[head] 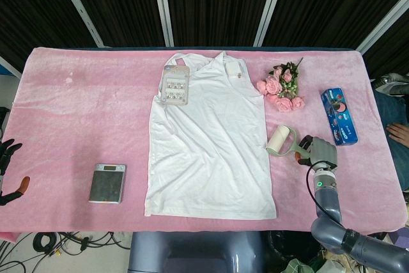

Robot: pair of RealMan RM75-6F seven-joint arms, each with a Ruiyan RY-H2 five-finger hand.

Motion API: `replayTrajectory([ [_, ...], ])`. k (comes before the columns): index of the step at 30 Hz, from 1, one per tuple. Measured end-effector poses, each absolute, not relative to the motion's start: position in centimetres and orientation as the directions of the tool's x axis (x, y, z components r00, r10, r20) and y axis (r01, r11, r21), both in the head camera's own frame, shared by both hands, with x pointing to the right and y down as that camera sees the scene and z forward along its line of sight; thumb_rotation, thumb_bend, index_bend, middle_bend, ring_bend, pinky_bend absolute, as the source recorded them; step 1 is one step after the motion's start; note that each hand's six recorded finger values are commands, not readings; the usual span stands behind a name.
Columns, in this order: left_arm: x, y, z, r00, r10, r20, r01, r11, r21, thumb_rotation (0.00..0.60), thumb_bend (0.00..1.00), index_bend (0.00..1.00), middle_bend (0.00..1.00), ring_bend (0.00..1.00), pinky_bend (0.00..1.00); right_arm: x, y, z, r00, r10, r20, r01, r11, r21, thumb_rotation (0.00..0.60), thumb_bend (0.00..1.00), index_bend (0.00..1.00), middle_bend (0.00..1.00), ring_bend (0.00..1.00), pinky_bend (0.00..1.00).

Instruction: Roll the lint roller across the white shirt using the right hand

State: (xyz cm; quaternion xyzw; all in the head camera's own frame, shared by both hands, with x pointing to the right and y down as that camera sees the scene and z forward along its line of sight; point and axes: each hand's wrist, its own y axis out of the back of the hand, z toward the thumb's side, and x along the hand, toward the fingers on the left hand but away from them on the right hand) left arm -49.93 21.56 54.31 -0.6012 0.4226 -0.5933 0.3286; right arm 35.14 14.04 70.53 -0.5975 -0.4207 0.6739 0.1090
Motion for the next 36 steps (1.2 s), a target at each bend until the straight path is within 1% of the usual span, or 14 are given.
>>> replayTrajectory([
  [8, -49.91, 21.62, 54.24, -0.061, -0.899, 0.435, -0.117, -0.426, -0.897, 0.6, 0.36, 0.13, 0.07, 0.02, 0.13, 35.08, 14.01, 70.67, -0.256, 0.654, -0.712, 0.365, -0.616, -0.698, 0.6, 0.57, 0.64, 0.54, 0.55, 0.38],
  [25, -50.04, 21.53, 54.21, -0.065, -0.898, 0.435, -0.122, -0.426, -0.897, 0.6, 0.36, 0.13, 0.07, 0.02, 0.13, 34.82, 13.91, 70.68, -0.236, 0.673, -0.701, 0.383, -0.598, -0.704, 0.6, 0.59, 0.65, 0.54, 0.55, 0.38],
  [36, -50.07, 21.62, 54.16, -0.067, -0.898, 0.435, -0.124, -0.425, -0.897, 0.6, 0.36, 0.13, 0.07, 0.02, 0.13, 34.95, 13.67, 70.01, -0.209, 0.704, -0.678, 0.423, -0.56, -0.712, 0.6, 0.61, 0.66, 0.54, 0.55, 0.38],
])
